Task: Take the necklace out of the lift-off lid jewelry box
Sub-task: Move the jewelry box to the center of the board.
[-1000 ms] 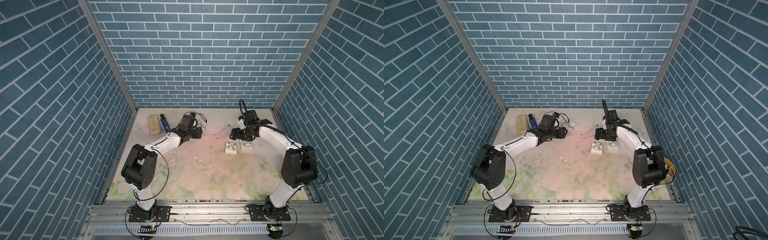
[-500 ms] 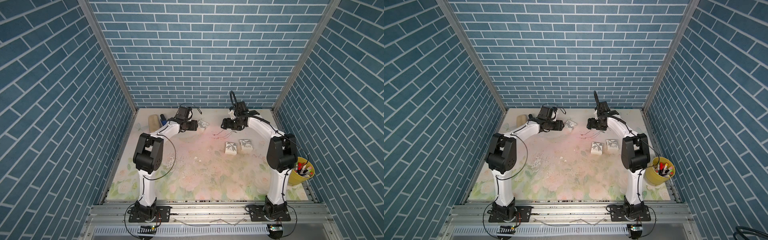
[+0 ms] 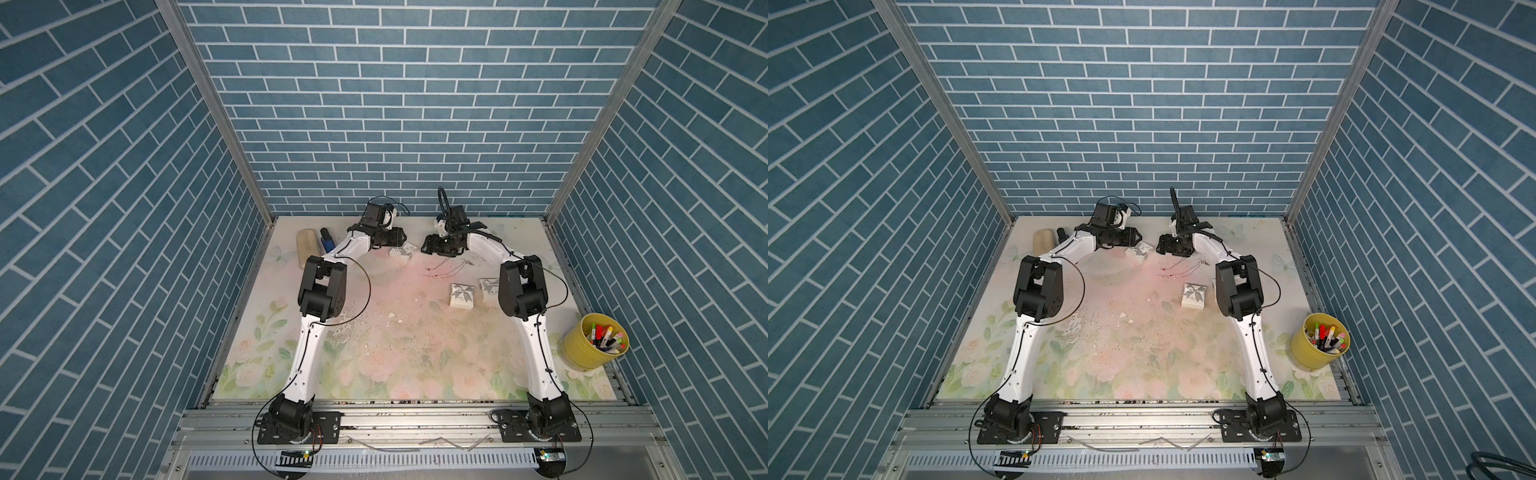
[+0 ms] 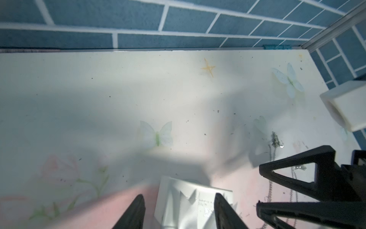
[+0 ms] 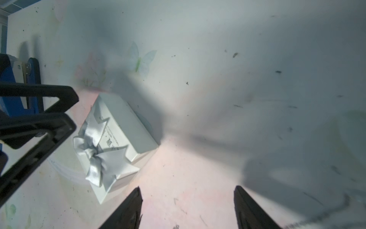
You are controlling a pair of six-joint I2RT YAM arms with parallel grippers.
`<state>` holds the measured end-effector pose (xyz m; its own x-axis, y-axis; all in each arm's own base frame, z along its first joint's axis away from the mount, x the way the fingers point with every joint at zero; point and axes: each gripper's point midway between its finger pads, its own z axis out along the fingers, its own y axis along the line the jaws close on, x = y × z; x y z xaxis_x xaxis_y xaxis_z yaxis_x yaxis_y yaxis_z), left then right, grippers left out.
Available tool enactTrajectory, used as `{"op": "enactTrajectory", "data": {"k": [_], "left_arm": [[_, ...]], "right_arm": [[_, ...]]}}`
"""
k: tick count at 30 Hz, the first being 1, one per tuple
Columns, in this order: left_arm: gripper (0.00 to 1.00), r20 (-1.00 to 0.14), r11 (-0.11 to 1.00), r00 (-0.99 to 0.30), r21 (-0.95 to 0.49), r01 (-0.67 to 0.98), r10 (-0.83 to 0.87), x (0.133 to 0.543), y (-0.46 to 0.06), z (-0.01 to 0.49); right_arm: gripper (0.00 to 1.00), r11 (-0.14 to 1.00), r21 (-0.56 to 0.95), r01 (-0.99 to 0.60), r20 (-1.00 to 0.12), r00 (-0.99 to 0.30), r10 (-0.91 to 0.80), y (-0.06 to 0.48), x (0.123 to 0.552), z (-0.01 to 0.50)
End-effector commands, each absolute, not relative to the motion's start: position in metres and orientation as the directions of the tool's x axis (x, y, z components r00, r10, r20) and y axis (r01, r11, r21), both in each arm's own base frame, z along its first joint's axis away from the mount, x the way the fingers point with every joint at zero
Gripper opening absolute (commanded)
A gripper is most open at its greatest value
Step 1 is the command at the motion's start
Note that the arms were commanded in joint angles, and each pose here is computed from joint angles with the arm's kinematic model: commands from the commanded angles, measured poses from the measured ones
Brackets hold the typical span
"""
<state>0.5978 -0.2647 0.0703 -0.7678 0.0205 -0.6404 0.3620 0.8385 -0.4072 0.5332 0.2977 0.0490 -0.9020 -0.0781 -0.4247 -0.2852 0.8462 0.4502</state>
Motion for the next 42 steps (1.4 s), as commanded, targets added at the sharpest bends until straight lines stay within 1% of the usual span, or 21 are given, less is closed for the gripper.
{"op": "enactTrajectory", "data": {"k": [1, 5, 11, 14, 18, 23, 26, 29, 33, 35, 38, 42], "left_arm": [[0.5, -0.602, 0.812, -0.798, -0.463, 0.356, 0.006, 0.59, -0.269, 0.065], [0.45, -0.602, 0.796, -0.798, -0.493, 0.351, -0.021, 0.577, -0.269, 0.066], [0.41, -0.576, 0.782, -0.817, -0.526, 0.335, -0.037, 0.537, -0.269, 0.066], [0.4, -0.557, 0.77, -0.828, -0.558, 0.31, -0.07, 0.511, -0.267, 0.064], [0.4, -0.542, 0.749, -0.834, -0.595, 0.292, -0.105, 0.467, -0.268, 0.058], [0.4, -0.54, 0.74, -0.834, -0.605, 0.294, -0.11, 0.406, -0.272, 0.057], [0.41, -0.552, 0.758, -0.831, -0.571, 0.315, -0.07, 0.369, -0.273, 0.06], [0.45, -0.554, 0.801, -0.832, -0.511, 0.311, -0.03, 0.343, -0.261, 0.059], [0.5, -0.557, 0.858, -0.83, -0.413, 0.306, 0.028, 0.329, -0.236, 0.063], [0.51, -0.558, 0.863, -0.826, -0.38, 0.334, 0.074, 0.328, -0.234, 0.069], [0.51, -0.551, 0.851, -0.827, -0.378, 0.366, 0.111, 0.337, -0.238, 0.08], [0.47, -0.528, 0.845, -0.841, -0.392, 0.363, 0.116, 0.354, -0.24, 0.08]], "right_arm": [[0.7, 0.806, 0.505, -0.309, -0.422, -0.903, -0.081, 0.317, 0.532, 0.052], [0.69, 0.791, 0.521, -0.32, -0.399, -0.911, -0.105, 0.325, 0.523, 0.047], [0.67, 0.757, 0.538, -0.372, -0.39, -0.905, -0.168, 0.342, 0.5, 0.051], [0.65, 0.731, 0.543, -0.415, -0.381, -0.897, -0.226, 0.352, 0.479, 0.054], [0.65, 0.712, 0.538, -0.451, -0.367, -0.886, -0.284, 0.362, 0.442, 0.056], [0.64, 0.703, 0.546, -0.457, -0.347, -0.886, -0.307, 0.366, 0.392, 0.059], [0.65, 0.713, 0.538, -0.449, -0.349, -0.889, -0.297, 0.36, 0.371, 0.071], [0.66, 0.757, 0.509, -0.409, -0.346, -0.903, -0.256, 0.343, 0.361, 0.081], [0.66, 0.772, 0.507, -0.384, -0.353, -0.909, -0.221, 0.329, 0.341, 0.098], [0.66, 0.785, 0.503, -0.361, -0.342, -0.918, -0.202, 0.321, 0.328, 0.098], [0.66, 0.808, 0.497, -0.317, -0.315, -0.933, -0.172, 0.311, 0.308, 0.09], [0.65, 0.834, 0.483, -0.268, -0.278, -0.95, -0.144, 0.303, 0.29, 0.072]]}}
